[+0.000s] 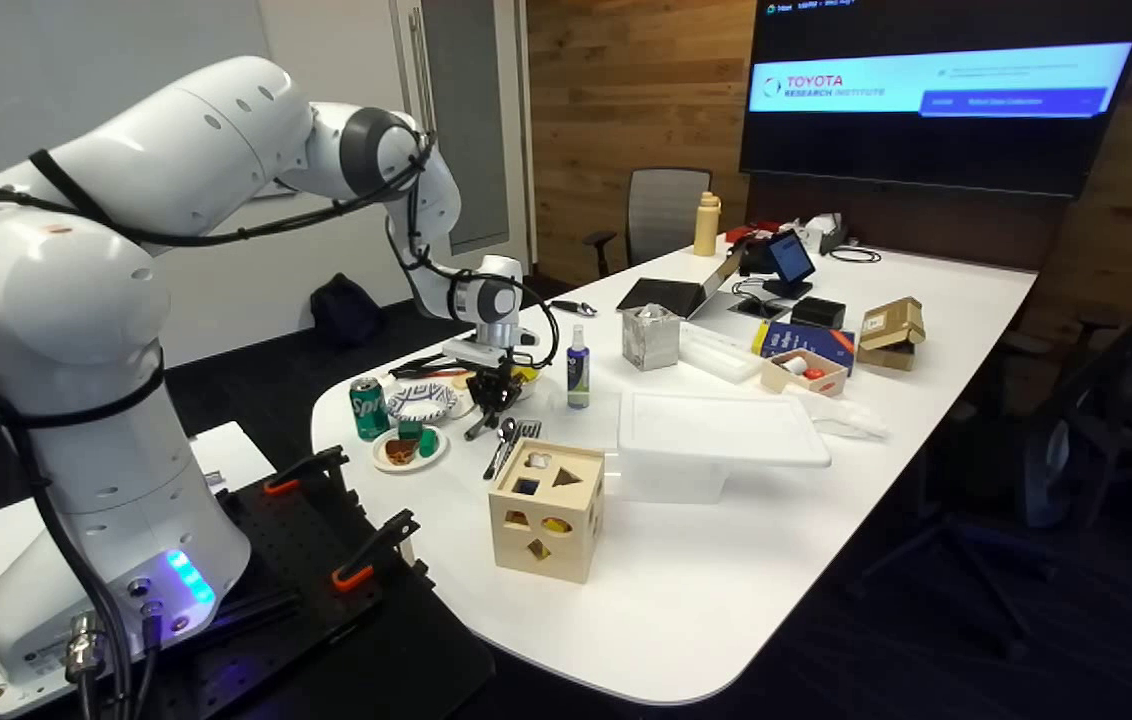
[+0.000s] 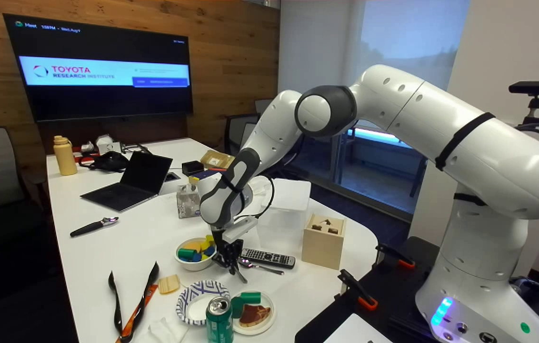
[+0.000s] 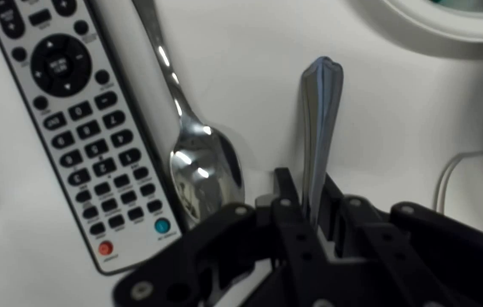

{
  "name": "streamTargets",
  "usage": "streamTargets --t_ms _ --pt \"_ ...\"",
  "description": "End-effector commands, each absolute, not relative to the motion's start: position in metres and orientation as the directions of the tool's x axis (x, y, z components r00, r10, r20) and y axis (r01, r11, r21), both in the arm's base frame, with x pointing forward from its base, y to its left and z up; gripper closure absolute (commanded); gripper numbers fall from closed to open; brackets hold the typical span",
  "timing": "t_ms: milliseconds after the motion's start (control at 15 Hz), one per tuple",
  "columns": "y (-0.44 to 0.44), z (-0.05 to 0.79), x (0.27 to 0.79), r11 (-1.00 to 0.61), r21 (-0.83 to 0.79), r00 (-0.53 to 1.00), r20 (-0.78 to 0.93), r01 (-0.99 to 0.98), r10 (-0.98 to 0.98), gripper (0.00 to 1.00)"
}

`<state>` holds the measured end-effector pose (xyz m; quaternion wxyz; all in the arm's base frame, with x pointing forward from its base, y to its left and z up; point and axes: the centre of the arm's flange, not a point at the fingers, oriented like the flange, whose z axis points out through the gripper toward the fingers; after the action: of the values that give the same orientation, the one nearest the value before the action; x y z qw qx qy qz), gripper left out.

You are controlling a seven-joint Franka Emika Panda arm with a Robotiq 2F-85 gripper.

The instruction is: Use the fork to stir the blocks in the white bowl.

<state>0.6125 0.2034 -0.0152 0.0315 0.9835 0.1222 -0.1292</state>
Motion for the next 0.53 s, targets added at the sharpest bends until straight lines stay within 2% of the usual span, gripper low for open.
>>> streamTargets --t_ms 0,467 --pt "0.179 0.015 0.541 -0.962 0.034 0.934 -0.251 0.269 0.253 0.95" --pt "0.147 0.034 0.482 -0.958 0.022 0.921 -0.280 0.286 0.269 0.95"
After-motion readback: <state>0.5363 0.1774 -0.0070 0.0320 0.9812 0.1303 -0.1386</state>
